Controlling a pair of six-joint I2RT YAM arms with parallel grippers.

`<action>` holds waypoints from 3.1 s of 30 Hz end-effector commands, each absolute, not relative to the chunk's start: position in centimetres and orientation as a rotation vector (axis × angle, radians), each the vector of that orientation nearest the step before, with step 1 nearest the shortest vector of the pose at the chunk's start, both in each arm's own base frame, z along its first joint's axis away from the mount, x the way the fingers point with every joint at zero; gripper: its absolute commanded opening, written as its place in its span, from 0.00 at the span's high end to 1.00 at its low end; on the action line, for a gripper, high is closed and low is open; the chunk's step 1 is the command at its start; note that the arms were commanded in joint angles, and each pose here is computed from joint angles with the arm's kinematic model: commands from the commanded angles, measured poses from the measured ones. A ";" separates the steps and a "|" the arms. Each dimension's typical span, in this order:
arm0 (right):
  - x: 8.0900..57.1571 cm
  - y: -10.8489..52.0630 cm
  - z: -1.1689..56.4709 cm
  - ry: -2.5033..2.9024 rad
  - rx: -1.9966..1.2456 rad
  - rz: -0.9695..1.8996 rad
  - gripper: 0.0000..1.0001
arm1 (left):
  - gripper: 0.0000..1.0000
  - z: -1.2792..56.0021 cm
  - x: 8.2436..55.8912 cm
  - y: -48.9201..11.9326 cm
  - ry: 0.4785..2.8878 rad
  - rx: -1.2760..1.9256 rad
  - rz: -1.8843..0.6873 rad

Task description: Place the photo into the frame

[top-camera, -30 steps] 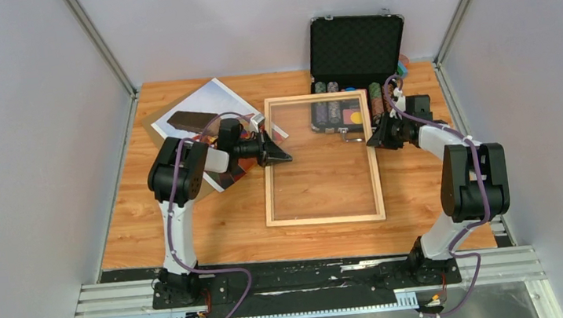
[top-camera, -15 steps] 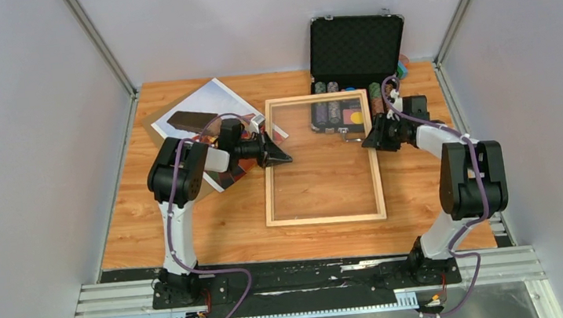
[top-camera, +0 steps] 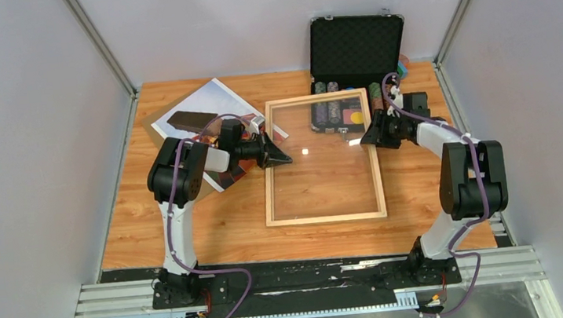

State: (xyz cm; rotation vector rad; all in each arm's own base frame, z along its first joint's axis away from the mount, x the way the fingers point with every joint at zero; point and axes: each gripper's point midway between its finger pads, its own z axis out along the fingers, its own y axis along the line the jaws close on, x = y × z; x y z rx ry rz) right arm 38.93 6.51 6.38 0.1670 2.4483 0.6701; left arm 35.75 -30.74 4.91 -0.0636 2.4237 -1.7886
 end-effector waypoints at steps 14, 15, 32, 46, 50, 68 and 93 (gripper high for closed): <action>41.6 5.8 13.4 2.290 0.063 0.584 0.44 | 1.00 5.3 35.4 -31.2 2.428 -0.020 -1.725; 41.8 5.9 14.1 2.275 0.054 0.586 0.44 | 1.00 5.3 35.4 -31.2 2.427 -0.019 -1.725; 42.1 18.4 15.3 2.228 -0.418 0.659 0.46 | 1.00 5.3 35.5 -31.1 2.430 -0.012 -1.710; 39.4 24.2 10.2 2.336 -0.550 0.829 0.48 | 1.00 5.6 35.4 -31.1 2.426 -0.003 -1.711; 38.7 24.8 9.3 2.355 -0.562 0.865 0.49 | 1.00 5.6 35.4 -31.1 2.427 -0.005 -1.711; 37.4 24.8 6.5 2.423 -0.572 0.892 0.50 | 1.00 5.9 35.5 -31.1 2.420 0.005 -1.707; 37.7 23.5 5.8 2.444 -0.537 0.864 0.51 | 0.69 6.8 35.5 -30.8 2.421 0.070 -1.648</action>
